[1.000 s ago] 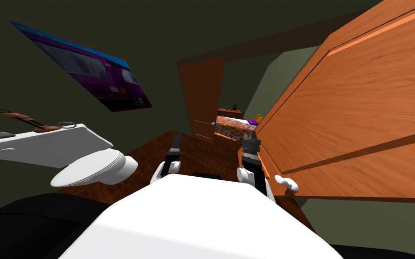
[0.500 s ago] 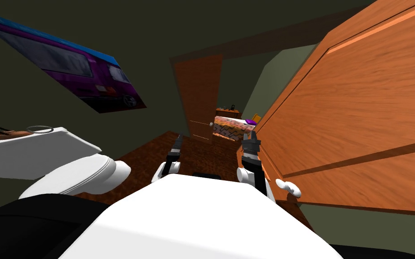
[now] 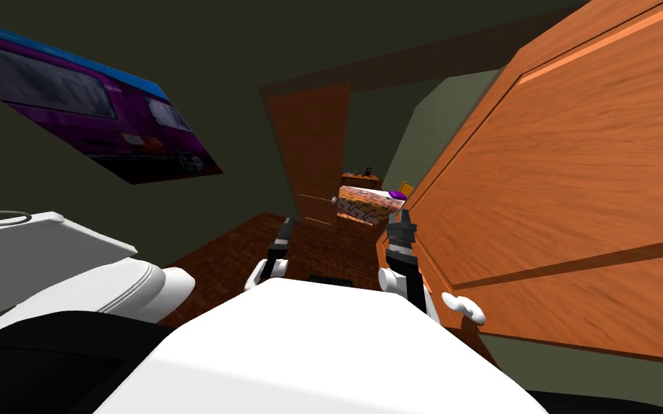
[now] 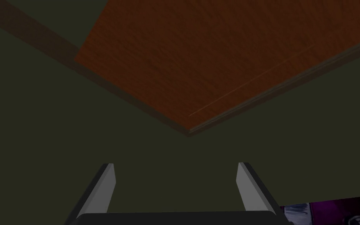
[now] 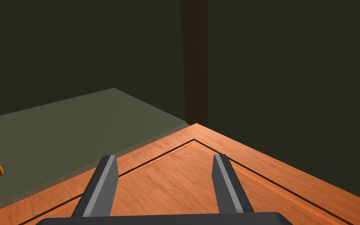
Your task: Pull the door open
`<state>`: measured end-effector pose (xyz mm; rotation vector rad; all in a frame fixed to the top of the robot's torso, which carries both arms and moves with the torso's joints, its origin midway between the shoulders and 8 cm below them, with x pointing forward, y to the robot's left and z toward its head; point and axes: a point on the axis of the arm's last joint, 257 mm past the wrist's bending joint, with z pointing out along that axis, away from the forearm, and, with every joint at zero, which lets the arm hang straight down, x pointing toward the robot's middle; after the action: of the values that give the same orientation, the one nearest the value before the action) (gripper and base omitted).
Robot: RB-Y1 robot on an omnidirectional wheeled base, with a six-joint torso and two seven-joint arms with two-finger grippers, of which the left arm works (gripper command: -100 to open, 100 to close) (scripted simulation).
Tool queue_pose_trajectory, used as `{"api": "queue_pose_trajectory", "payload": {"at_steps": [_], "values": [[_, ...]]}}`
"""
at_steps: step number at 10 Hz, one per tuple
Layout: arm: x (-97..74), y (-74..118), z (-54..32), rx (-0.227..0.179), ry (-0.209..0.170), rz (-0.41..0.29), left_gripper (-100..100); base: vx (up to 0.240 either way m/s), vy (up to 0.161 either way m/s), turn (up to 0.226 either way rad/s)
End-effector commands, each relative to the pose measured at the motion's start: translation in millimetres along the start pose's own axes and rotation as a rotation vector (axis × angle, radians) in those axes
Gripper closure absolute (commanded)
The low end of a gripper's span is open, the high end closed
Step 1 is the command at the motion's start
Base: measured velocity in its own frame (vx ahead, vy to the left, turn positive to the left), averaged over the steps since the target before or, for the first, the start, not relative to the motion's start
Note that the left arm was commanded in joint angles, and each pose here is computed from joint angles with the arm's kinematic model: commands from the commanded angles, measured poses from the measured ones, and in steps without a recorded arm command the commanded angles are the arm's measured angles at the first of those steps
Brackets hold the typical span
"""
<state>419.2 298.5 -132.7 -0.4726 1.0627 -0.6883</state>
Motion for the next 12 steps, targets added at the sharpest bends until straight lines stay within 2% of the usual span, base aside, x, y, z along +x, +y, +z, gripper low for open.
{"api": "queue_pose_trajectory", "payload": {"at_steps": [1,12], "values": [[4.3,9.5,-3.6,-0.012,0.012,0.041,-100,0.100,-0.039,-0.075],[37.6,76.9,-25.3,-0.091,0.101,0.293,-100,0.104,-0.026,-0.079]]}}
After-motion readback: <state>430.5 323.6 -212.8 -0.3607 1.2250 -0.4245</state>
